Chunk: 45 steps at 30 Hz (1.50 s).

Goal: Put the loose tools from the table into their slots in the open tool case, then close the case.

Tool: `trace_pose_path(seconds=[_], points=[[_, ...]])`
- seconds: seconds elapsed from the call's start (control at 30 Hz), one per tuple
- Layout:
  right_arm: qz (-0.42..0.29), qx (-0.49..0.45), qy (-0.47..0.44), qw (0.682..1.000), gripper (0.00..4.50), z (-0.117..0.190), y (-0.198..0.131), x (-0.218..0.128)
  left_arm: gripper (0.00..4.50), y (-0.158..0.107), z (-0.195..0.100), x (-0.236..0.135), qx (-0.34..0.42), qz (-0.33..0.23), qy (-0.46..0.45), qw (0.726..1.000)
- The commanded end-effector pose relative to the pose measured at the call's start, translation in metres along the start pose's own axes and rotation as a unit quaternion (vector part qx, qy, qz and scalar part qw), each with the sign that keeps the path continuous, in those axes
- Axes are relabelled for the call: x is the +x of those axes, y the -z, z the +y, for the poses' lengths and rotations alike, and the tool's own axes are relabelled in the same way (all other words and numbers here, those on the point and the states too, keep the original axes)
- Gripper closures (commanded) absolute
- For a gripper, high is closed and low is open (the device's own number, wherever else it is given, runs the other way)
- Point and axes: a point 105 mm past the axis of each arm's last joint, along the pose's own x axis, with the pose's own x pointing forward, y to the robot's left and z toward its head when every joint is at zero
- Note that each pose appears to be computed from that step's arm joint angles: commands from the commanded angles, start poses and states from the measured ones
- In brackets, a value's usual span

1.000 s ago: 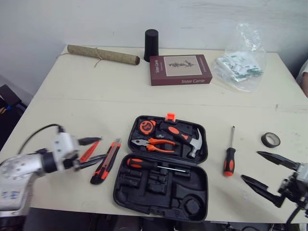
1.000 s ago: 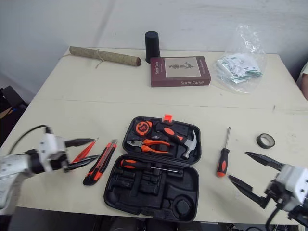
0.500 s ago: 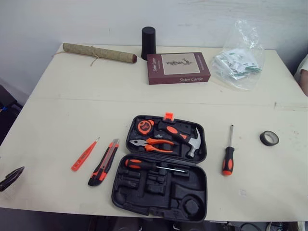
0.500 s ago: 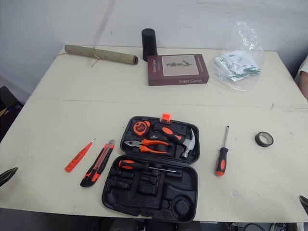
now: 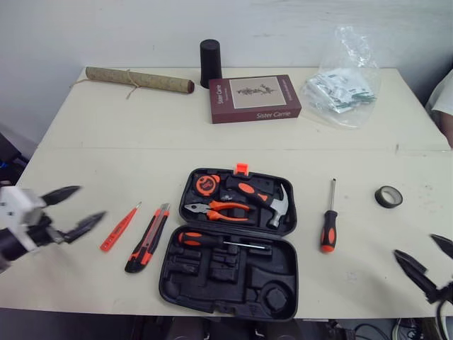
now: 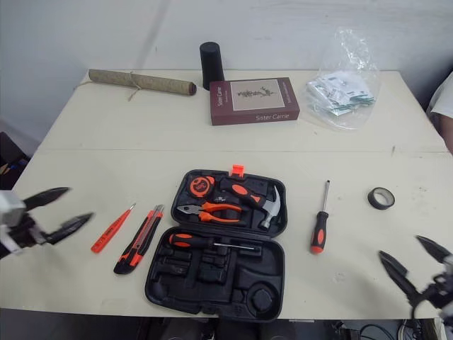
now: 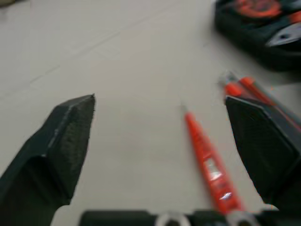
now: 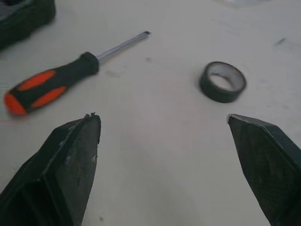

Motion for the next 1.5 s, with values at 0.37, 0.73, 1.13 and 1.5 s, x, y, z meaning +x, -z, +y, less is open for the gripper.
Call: trace_pose_path(seconds=[0.37, 0.73, 1.13, 1.5], points=[[0.085, 0.113, -0.033, 0.989, 0.00, 0.077, -0.022, 0.050, 0.04, -0.043, -0.080, 0.059, 0.017, -0.062, 0.241, 0.968], [0.150, 0.097, 0.075, 0.981, 0.00, 0.072, -0.004, 0.090, 0.04, -0.043, -0.094, 0.062, 0.026, -0.058, 0.267, 0.962], [0.168, 0.132, 0.149, 0.966, 3.49, 0.063, 0.004, 0.090, 0.00, -0.039, -0.103, 0.059, 0.030, -0.048, 0.281, 0.958], [-0.046, -0.107, -0.180, 0.977, 3.48, 0.105, -0.089, 0.093, 0.00, -0.041, -0.101, 0.058, 0.025, -0.069, 0.291, 0.954]])
